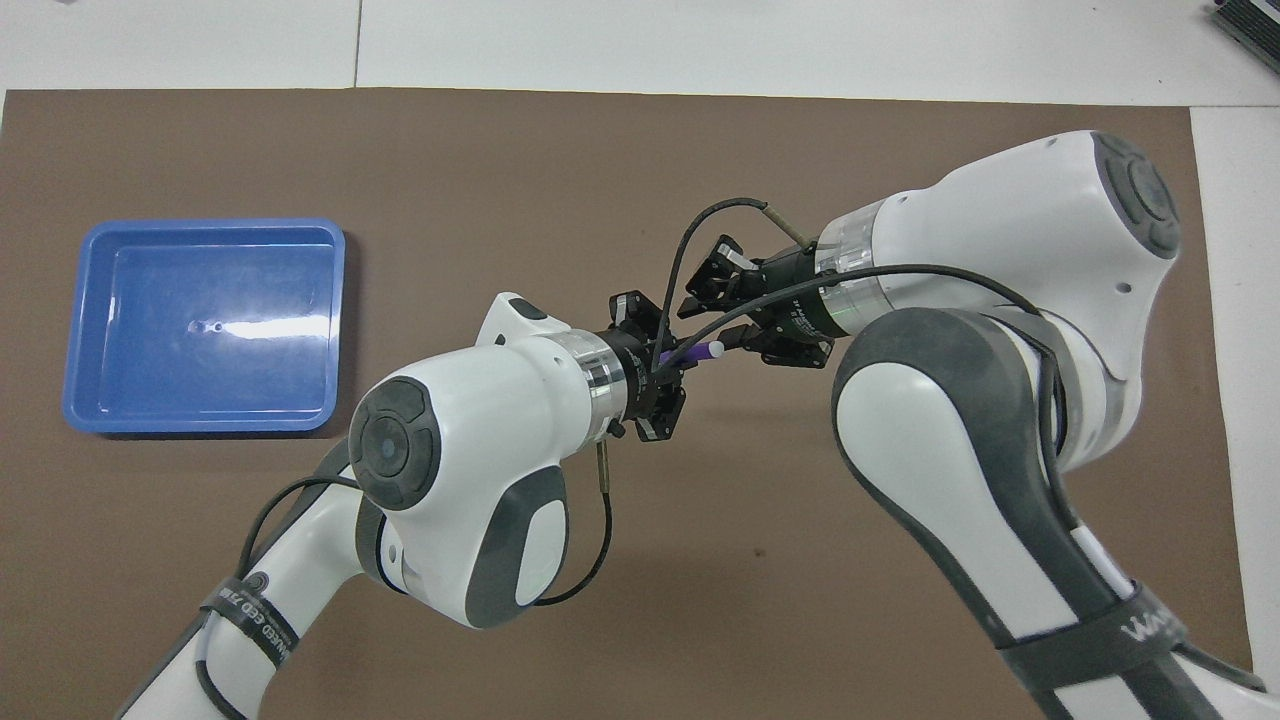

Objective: Right arm passes pens to left for tray arrangement
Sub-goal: 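Lower the purple pen into the blue tray and open the left gripper, then pull the yellow pen from the cup with the right gripper, then carry the yellow pen toward the left gripper while the left gripper approaches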

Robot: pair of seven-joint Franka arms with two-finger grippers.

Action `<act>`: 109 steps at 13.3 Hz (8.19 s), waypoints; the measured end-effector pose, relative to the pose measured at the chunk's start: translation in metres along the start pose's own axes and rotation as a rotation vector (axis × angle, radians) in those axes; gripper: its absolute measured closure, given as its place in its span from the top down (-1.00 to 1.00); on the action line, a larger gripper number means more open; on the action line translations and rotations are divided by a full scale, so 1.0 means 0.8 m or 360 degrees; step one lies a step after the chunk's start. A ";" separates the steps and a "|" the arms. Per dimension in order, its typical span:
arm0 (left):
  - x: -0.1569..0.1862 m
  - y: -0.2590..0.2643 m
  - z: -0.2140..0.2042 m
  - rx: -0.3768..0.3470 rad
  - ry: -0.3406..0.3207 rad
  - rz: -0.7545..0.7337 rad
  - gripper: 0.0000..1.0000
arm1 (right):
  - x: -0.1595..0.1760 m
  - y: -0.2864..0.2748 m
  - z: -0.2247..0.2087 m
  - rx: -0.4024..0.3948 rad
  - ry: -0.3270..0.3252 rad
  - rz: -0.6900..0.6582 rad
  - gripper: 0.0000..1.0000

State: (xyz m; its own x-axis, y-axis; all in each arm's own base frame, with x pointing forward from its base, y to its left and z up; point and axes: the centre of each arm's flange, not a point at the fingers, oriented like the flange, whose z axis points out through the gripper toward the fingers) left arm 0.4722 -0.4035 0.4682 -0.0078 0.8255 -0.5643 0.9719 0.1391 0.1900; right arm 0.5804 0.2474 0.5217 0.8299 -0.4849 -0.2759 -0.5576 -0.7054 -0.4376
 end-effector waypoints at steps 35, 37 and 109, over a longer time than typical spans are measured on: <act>0.407 0.202 -0.293 0.0834 0.0619 0.2427 -0.66 | 0.169 0.243 -0.006 -0.0928 0.0211 -0.1147 -0.15; 0.436 0.212 -0.305 0.0877 0.0713 0.2487 -0.66 | 0.170 0.243 -0.005 -0.0924 0.0217 -0.1133 -0.14; 0.187 0.144 -0.098 0.0598 0.0306 0.1055 1.00 | 0.000 0.061 -0.066 0.0222 -0.0068 0.0053 -0.65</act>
State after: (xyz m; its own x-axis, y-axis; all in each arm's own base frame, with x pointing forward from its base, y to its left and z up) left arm 0.5643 -0.2212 0.4681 0.5941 0.7567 -0.2729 0.8024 -0.5813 0.1348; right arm 0.5519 0.1858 0.5458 0.8126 -0.4825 -0.3269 -0.5795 -0.6089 -0.5417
